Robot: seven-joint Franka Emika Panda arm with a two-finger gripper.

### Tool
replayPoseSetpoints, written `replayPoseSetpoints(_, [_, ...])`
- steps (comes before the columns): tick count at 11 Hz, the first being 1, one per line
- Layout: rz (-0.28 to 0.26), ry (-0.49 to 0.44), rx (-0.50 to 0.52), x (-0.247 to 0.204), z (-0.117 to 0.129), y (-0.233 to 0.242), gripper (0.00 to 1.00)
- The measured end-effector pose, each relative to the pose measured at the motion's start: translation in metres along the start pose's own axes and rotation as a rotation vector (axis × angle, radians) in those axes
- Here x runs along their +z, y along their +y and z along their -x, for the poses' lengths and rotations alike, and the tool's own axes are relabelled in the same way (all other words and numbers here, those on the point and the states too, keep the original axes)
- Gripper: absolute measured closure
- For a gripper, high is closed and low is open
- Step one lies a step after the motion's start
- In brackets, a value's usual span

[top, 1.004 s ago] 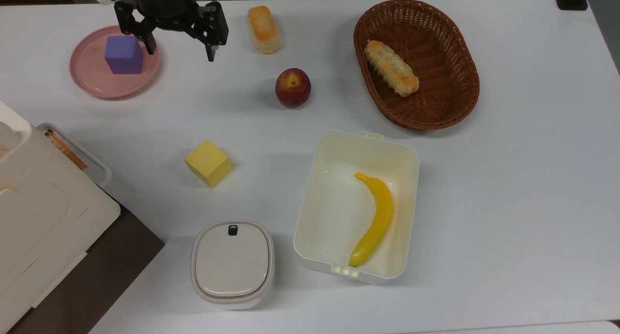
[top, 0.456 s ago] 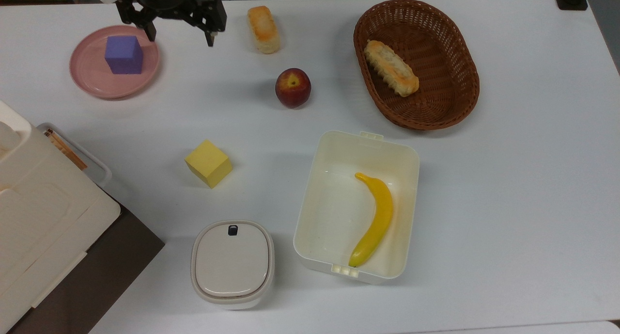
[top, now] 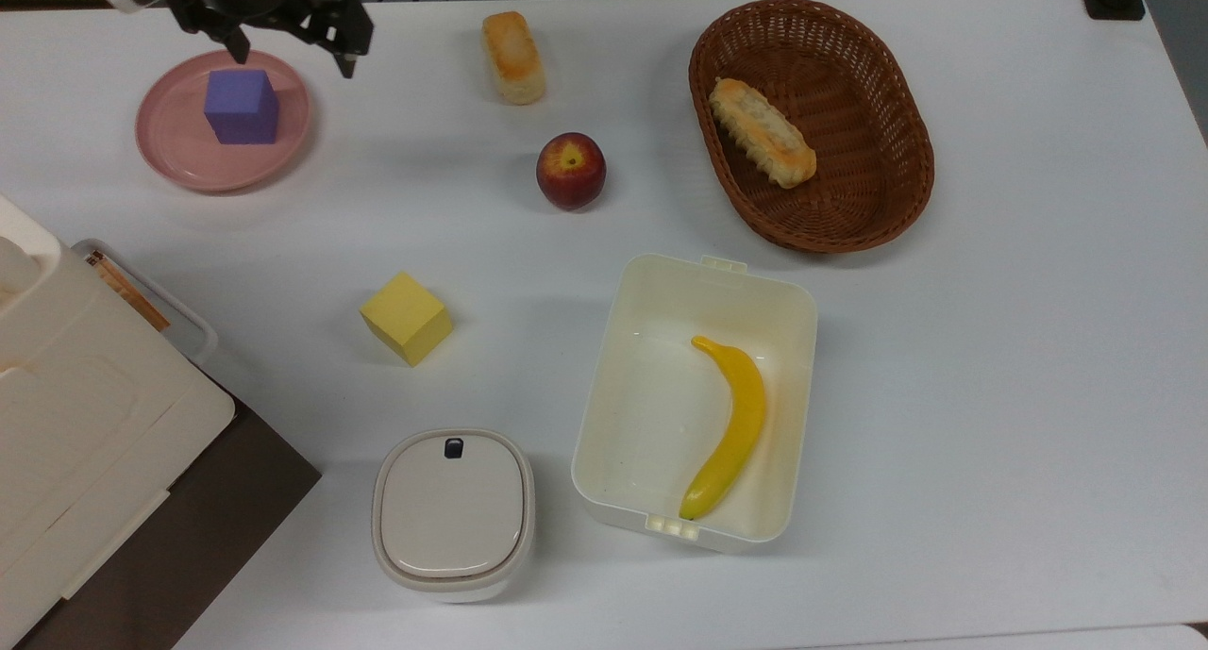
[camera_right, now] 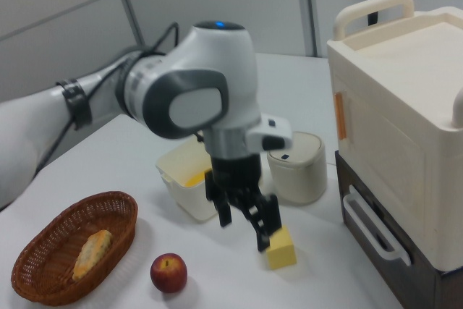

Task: Put the purple cube on the table
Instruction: 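Move the open gripper toward the purple cube on the pink plate, then lower the gripper over the purple cube on the plate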

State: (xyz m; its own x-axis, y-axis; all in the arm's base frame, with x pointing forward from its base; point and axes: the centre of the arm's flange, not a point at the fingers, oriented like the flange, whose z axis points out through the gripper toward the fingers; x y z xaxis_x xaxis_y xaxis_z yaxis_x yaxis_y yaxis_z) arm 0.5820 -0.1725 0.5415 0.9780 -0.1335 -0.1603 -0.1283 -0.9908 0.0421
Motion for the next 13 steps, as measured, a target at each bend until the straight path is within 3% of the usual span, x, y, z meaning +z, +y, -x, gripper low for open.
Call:
replayPoseSetpoints(4, [0.014,-0.177,-0.165,0.061,0.008,0.065,0.0])
replayPoseSetpoints(6, [-0.004,-0.234,-0.221,0.09,0.009,0.094,0.0])
replayPoseSetpoints(13, [-0.005,-0.417,-0.238,0.185,-0.005,0.128,0.0])
